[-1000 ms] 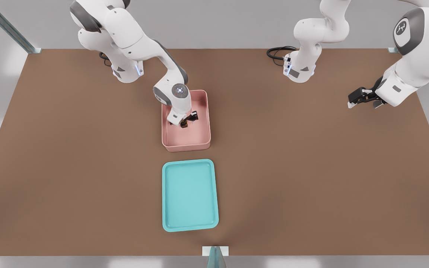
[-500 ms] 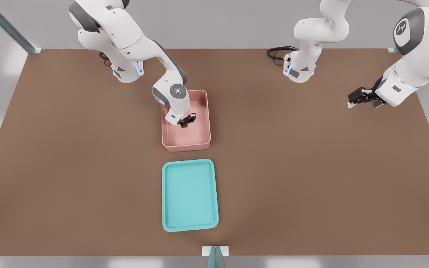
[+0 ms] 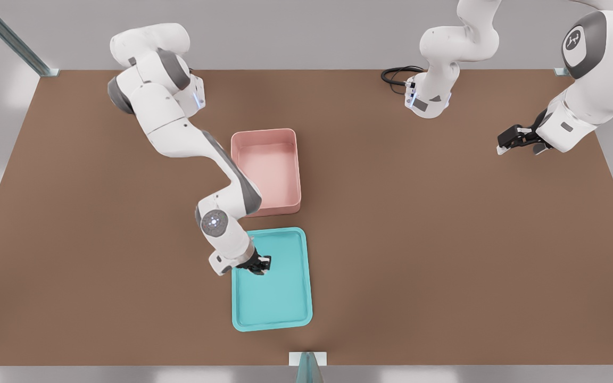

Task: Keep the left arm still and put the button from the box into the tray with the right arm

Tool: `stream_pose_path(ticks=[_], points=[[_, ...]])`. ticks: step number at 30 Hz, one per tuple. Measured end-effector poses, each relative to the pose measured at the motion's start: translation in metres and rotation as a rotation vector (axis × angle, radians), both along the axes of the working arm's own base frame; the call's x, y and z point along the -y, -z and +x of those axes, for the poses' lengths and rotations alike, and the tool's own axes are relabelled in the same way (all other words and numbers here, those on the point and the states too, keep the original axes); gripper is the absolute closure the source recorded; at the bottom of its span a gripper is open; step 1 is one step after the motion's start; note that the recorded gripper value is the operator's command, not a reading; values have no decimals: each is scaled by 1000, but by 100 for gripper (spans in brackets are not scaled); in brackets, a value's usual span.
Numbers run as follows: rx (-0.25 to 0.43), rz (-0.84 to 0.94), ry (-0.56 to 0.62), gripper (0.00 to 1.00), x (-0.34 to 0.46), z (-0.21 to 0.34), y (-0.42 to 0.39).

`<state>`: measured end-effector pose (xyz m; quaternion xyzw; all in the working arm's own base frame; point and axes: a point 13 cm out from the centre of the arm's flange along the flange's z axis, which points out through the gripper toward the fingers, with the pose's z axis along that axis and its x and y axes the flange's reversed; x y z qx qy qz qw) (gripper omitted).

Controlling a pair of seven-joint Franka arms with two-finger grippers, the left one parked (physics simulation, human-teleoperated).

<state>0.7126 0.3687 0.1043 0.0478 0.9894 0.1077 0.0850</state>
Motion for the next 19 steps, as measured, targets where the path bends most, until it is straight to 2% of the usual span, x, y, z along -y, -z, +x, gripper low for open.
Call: stream_pose_path(ticks=[5,7,8,10,11,12,14,16,19], points=[[25,-8,-50,0,-2,4,-7],[127,-6,-64,0,4,18,-142],[137,-30,-43,0,42,24,-195],[5,-137,65,0,195,33,-200],[-33,-186,86,0,243,22,-228],[-35,-223,108,0,281,4,-277],[-64,-265,127,0,328,-62,-353],[-138,-276,107,0,345,-108,-367],[-227,-280,54,0,353,-139,-364]])
